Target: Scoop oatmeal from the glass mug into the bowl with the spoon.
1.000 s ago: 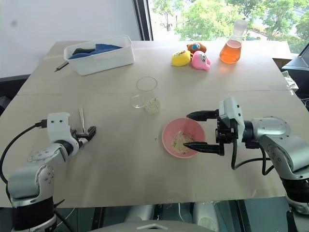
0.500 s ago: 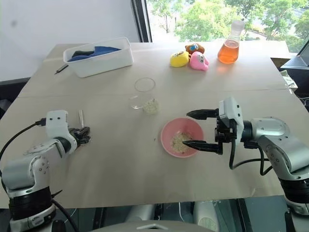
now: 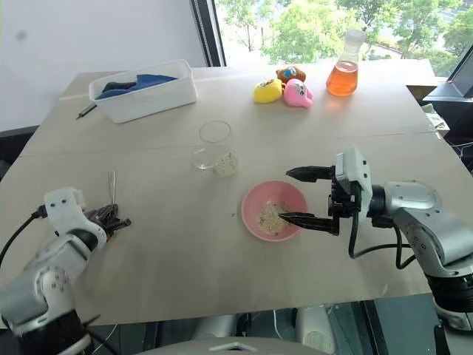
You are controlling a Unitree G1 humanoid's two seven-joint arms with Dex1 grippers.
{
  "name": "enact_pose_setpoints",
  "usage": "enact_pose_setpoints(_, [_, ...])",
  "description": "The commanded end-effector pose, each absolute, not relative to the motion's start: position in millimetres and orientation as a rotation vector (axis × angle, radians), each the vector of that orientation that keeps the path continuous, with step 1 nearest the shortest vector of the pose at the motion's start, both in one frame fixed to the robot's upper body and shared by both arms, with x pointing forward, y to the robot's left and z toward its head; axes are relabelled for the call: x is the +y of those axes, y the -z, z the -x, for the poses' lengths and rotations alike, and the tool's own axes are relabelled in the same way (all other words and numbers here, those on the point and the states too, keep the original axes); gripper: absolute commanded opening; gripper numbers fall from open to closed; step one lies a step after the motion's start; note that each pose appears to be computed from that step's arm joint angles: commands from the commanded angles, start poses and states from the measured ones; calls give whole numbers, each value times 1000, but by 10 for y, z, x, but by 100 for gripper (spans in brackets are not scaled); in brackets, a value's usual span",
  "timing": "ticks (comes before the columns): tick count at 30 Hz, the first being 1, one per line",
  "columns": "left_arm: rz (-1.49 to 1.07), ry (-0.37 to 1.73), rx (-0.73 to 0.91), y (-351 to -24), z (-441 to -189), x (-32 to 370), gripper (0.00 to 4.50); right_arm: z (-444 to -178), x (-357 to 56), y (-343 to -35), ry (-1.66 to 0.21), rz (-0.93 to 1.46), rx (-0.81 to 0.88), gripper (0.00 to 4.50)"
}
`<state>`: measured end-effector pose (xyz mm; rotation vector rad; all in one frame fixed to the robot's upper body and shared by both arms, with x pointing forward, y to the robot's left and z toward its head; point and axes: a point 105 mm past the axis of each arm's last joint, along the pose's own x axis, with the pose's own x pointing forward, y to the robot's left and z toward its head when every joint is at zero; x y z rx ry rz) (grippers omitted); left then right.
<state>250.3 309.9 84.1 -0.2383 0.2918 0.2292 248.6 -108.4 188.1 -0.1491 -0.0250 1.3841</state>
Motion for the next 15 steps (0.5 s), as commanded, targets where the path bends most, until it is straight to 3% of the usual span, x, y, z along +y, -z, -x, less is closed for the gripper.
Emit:
enact_pose_setpoints(1, [223, -140, 205, -926, -2333, 2942, 2, -2487, -1076, -2006, -1352, 138, -81, 450])
enact_pose_setpoints(7, [62, 98, 88, -1129, -1996, 2347, 2, -2494, -1081, -1923, -1349, 46, 14, 450])
enact_pose_setpoints(11, [-127, 376, 40, -1236, -1943, 1806, 2, -2534, -910, -1817, -1311, -7, 78, 450])
enact_pose_setpoints(15, [-217, 583, -22, -1308, -1982, 1455, 2, -2521, -672, -1869, -1307, -216, 129, 450])
